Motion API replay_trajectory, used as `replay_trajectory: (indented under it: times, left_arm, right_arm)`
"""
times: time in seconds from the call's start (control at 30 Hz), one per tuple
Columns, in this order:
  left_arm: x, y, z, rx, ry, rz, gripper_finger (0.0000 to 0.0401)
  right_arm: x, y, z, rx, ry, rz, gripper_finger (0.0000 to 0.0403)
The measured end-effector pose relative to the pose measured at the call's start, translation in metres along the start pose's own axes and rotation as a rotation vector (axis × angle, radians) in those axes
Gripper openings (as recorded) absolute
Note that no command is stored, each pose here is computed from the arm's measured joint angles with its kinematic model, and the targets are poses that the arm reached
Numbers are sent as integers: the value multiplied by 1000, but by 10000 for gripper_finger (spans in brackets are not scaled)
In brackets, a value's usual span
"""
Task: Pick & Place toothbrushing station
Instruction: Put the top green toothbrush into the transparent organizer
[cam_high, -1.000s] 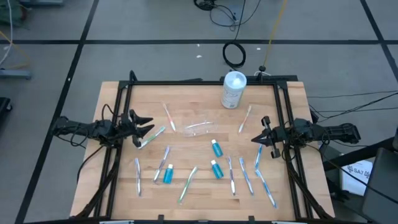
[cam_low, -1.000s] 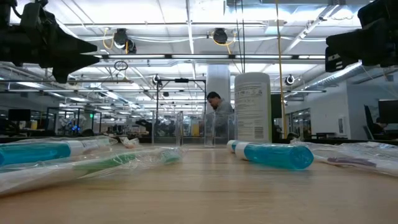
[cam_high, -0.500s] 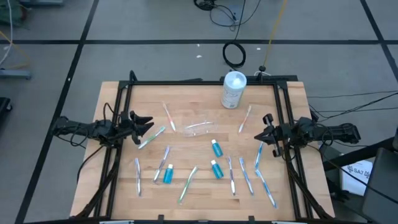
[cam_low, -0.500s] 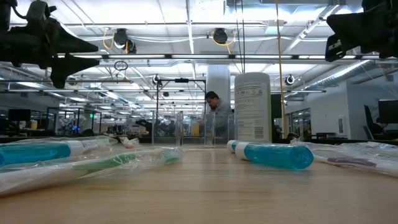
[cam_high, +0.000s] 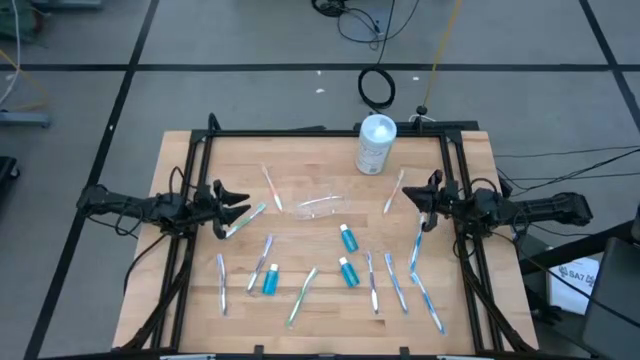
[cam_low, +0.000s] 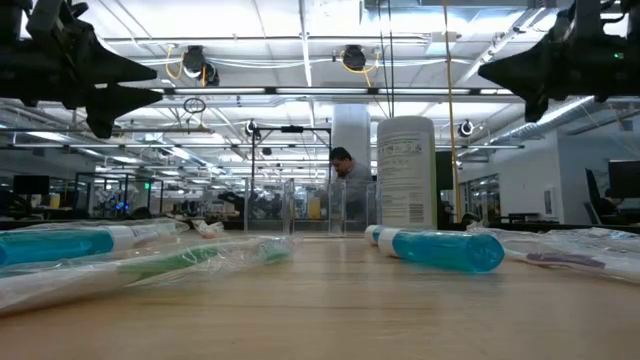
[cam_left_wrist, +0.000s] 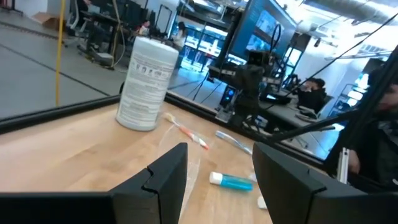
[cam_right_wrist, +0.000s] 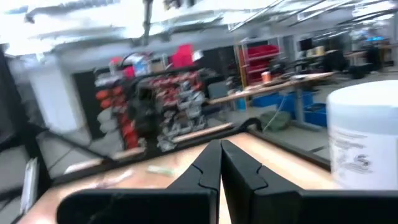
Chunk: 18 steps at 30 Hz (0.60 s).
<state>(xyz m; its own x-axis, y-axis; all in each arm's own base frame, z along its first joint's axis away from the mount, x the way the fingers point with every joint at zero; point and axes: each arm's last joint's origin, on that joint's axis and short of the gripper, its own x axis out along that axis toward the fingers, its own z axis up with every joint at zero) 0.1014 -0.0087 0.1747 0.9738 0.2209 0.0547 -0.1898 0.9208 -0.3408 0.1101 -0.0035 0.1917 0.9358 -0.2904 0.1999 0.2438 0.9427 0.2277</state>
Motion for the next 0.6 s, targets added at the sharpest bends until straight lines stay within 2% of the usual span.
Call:
replay_trajectory:
  times: [0.1,0.37,0.6]
  left_arm:
    - [5,-2,-1,30,15,8,189]
    - [23,-11,4,91,167,102,189]
    - [39,-16,5,138,330,269,189]
  right_arm:
    - [7,3,-2,-9,-2,13,4]
    - [23,7,-13,-39,25,8,4]
    - [26,7,-18,-57,47,5,4]
